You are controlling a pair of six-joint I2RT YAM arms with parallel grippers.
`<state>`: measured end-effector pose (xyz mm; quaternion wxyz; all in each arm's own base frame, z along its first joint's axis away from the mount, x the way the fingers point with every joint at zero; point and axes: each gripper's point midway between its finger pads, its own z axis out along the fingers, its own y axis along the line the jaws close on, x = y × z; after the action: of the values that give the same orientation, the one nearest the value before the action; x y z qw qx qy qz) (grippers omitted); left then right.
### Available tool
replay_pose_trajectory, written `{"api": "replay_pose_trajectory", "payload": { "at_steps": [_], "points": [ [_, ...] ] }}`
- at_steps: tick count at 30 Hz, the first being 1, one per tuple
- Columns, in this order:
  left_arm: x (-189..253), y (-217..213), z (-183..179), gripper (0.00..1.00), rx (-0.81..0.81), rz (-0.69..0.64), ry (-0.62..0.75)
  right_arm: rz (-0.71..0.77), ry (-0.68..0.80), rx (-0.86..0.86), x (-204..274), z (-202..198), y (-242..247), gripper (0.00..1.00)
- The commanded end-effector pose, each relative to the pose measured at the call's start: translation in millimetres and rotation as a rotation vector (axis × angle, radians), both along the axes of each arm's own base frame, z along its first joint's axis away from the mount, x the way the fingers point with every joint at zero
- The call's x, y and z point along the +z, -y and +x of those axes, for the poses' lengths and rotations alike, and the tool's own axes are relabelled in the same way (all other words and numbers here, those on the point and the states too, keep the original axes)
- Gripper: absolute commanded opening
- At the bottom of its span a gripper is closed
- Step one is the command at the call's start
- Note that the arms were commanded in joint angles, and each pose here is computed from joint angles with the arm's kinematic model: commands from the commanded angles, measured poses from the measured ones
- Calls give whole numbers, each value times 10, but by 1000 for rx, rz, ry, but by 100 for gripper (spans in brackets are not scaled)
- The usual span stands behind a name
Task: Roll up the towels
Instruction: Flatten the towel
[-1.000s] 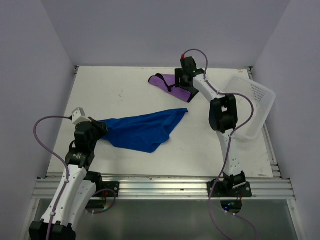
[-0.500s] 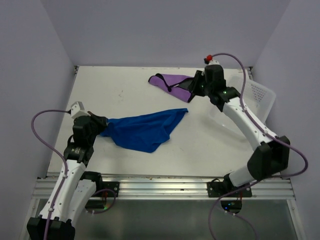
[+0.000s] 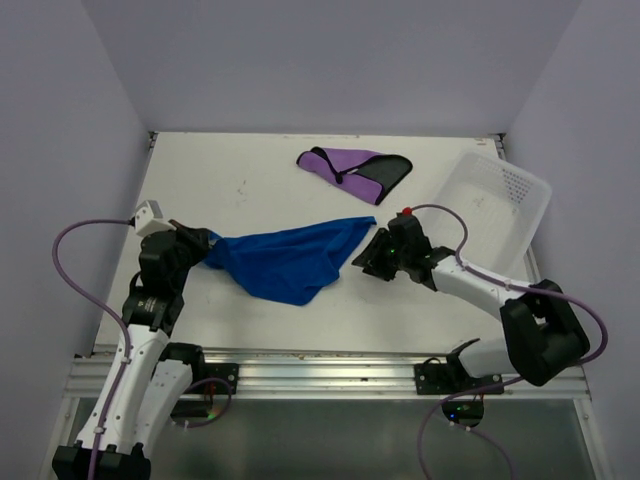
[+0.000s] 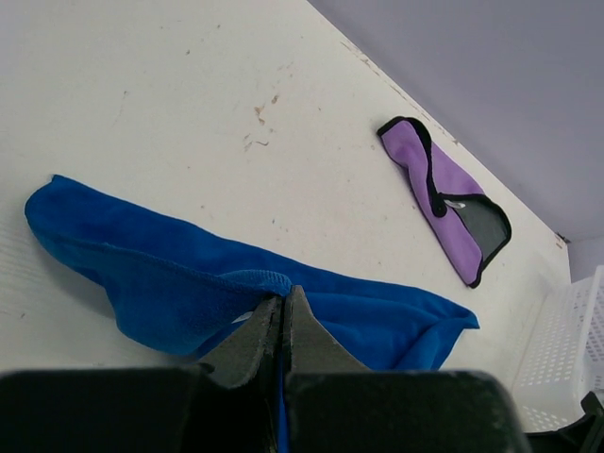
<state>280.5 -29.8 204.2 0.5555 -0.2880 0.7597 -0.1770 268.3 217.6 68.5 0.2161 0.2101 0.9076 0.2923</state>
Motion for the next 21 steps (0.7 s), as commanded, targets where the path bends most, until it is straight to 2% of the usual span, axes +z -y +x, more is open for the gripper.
{"api": "replay_pose_trajectory", "payload": {
  "at_steps": [1, 9, 16, 21],
  "points": [
    [158, -23, -3, 0, 2, 21, 37, 124, -11, -80, -58, 38, -177, 45],
    [161, -18, -5, 0, -9, 37, 37, 214, -125, -159, -439, -90, -389, 50],
    [128, -25, -18, 0, -10, 45, 34, 270, -173, -200, -531, -114, -527, 54],
    [115, -9, -12, 0, -20, 46, 35, 285, -176, -229, -541, -95, -531, 52]
  ]
}}
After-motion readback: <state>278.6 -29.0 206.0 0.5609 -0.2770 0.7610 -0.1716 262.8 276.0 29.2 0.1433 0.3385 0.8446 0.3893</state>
